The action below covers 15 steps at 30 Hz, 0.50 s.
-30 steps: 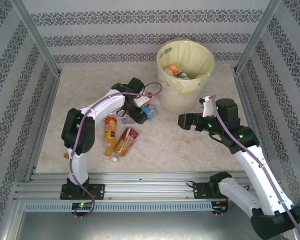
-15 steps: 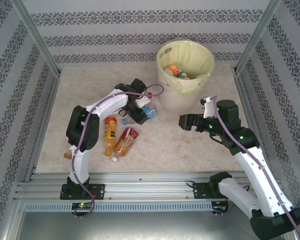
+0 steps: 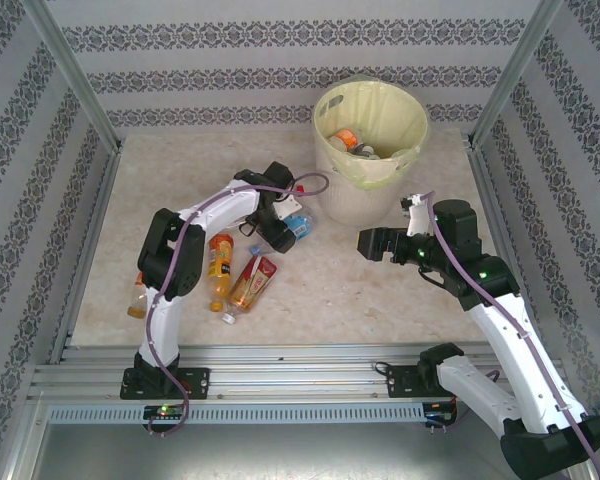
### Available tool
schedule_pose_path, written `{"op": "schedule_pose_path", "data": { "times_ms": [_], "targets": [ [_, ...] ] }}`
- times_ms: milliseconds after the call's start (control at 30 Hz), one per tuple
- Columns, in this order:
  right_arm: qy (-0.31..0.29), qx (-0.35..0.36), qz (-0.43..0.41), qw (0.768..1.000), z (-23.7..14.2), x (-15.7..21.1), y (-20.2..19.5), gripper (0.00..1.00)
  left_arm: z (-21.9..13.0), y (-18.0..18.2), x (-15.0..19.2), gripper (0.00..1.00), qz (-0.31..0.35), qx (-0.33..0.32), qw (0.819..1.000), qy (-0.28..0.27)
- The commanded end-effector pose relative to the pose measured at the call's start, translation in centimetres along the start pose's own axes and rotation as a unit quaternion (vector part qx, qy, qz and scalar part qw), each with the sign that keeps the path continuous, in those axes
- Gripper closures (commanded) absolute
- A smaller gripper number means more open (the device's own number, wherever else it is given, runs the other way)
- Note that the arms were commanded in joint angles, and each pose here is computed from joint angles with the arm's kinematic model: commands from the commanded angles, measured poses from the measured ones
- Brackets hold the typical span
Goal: Put the plastic bottles in the bin
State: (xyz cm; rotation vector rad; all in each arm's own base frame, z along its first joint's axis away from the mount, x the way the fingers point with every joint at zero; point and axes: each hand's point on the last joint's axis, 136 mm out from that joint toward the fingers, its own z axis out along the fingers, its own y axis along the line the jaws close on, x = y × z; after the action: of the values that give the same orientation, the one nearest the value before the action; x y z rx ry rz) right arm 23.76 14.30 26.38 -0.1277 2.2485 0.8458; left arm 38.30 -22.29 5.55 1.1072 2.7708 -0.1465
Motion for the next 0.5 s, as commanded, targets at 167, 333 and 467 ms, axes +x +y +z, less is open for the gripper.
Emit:
{"op": "schedule_pose_path", "data": {
  "times_ms": [167,333,467],
  "targets": [
    [0.000,0.007,0.012,1.000,-0.05,0.33,-0.41,0.02,0.67,-0.61,-0.86,0.15,-0.001,0.017,1.000,-0.008],
    [0.002,0.010,0.015,1.000,0.02,0.50,-0.58,0.02,0.77,-0.78,-1.08,0.21,-0.003,0.023,1.000,-0.012],
    [-0.001,0.011,0.017,1.000,-0.04,0.51,-0.64,0.03,0.44,-0.62,-1.44,0.29,-0.008,0.022,1.000,-0.018]
  ]
}}
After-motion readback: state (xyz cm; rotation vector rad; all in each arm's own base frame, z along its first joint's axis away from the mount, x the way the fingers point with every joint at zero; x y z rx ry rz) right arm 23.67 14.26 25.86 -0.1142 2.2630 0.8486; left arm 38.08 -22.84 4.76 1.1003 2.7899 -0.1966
